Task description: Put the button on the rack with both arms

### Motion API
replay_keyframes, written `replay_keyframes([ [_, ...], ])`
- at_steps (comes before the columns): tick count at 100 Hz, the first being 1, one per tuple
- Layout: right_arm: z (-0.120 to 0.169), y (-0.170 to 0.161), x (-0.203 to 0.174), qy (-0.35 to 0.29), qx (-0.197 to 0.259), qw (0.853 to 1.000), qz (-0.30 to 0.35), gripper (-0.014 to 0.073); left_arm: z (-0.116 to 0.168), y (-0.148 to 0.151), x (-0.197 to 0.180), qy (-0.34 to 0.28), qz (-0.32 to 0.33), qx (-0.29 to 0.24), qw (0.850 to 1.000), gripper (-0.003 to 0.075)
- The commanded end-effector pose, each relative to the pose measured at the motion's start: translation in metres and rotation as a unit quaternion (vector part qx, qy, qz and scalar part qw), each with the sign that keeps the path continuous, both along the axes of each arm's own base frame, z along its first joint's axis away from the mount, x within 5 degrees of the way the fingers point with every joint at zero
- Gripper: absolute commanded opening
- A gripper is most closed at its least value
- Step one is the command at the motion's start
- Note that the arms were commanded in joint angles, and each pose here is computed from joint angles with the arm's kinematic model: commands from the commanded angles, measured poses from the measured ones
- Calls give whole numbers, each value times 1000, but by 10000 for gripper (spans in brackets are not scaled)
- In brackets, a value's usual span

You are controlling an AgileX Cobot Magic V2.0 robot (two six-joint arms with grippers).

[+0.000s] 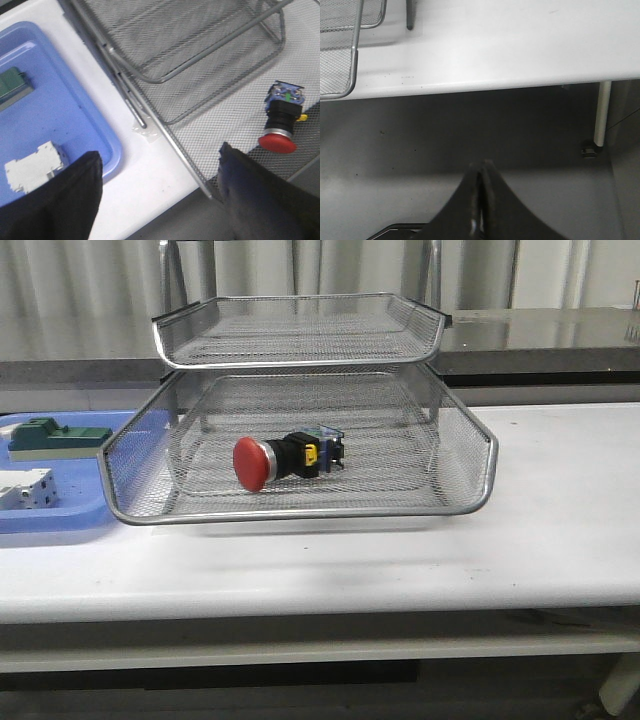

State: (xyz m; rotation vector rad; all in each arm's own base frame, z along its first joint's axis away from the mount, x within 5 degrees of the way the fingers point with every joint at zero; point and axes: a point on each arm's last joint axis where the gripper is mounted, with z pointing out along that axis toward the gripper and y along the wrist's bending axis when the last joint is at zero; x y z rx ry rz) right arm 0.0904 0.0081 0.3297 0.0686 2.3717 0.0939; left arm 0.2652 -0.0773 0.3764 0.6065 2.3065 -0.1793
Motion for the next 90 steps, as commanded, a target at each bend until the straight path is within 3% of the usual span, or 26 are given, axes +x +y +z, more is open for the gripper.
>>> replay_keyframes([
  [1, 14, 0, 3, -42, -1, 999, 0, -70, 13, 16, -19, -77, 44, -44, 995, 477],
  [36, 14, 0, 3, -42, -1, 999, 0, -70, -29, 53, -92, -200, 139, -96, 965, 477],
  [64, 14, 0, 3, -42, -1, 999, 0, -70, -56, 61, -144, -280, 151, -110, 942, 477],
  [90, 14, 0, 3, -42, -1, 999, 0, -70, -65, 67, -175, -365, 159, -127, 908, 477],
])
